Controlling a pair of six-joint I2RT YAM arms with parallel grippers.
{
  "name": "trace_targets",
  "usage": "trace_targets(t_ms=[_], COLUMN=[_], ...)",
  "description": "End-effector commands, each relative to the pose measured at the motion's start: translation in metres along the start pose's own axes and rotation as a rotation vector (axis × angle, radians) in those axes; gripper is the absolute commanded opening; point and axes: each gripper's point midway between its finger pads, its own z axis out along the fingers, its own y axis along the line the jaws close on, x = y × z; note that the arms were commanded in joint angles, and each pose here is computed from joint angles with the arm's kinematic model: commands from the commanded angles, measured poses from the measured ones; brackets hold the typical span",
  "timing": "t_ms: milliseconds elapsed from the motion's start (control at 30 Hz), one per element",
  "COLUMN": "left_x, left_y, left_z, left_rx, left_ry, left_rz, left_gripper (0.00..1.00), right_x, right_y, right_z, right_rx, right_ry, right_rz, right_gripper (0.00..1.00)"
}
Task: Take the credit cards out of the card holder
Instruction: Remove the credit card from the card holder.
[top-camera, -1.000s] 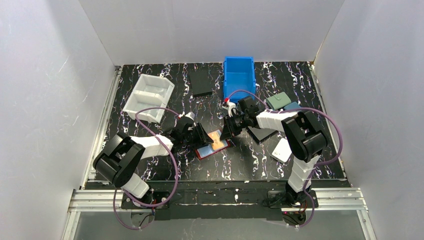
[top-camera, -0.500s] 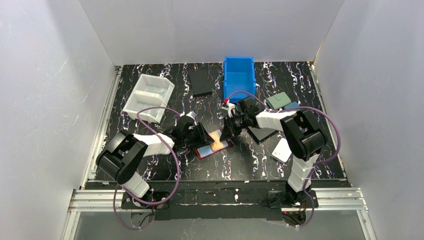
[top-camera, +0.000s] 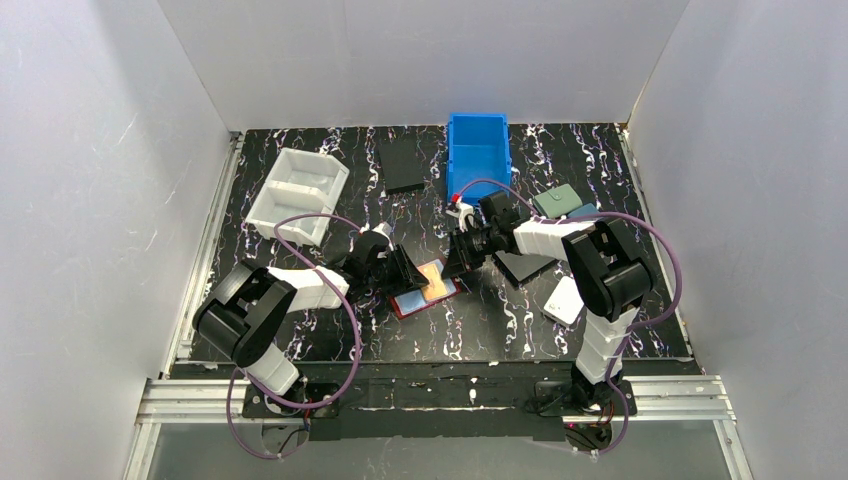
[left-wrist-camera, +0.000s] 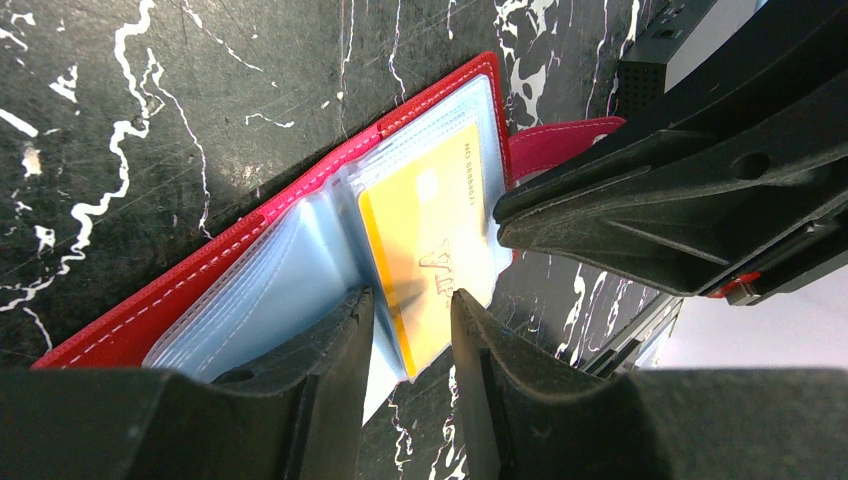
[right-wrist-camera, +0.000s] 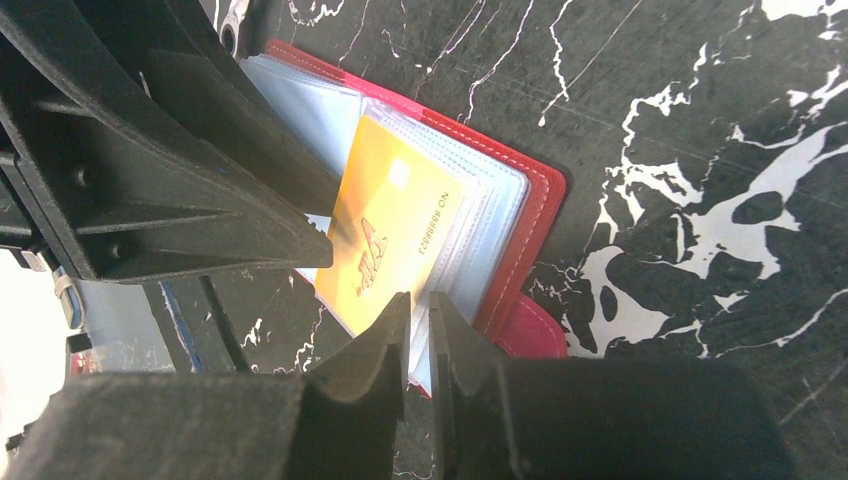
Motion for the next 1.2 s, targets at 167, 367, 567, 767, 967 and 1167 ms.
trace_targets(t_ms=[167, 367, 567, 767, 967, 1167], left_x=[0.010, 0.010, 0.010, 0.011, 0.012, 0.015], left_y=[0.025, 0.025, 0.025, 0.025, 0.026, 0.026], left_z=[0.005, 0.006, 0.005, 0.006, 0.007, 0.009], left_rx=[-0.091, -0.090, -0.090, -0.090, -0.089, -0.084], left_ry=[0.030, 0.031, 0.031, 0.037, 0.042, 0.055], left_rz=[-0.001, -0.001, -0.003, -0.004, -0.005, -0.010], left_gripper=[0.33, 0.33, 0.33, 0.33, 0.33, 0.32], right_x=[-0.015, -0.010, -0.008, -0.002, 0.006, 0.014], right_y=[0.014, 0.015, 0.004, 0.000, 0.004, 0.006], right_z=[-0.004, -0.003, 0.002, 0.005, 0.010, 0.017], right_rx=[-0.059, -0.076, -0.031, -0.030, -0.079, -0.086], right_ry=[-0.038, -0.027, -0.023, -0.002, 0.029, 0.062], right_rz=[-0.028, -0.007, 0.004, 0.023, 0.039, 0.039], right_gripper=[0.18, 0.16, 0.16, 0.17, 0.17, 0.15])
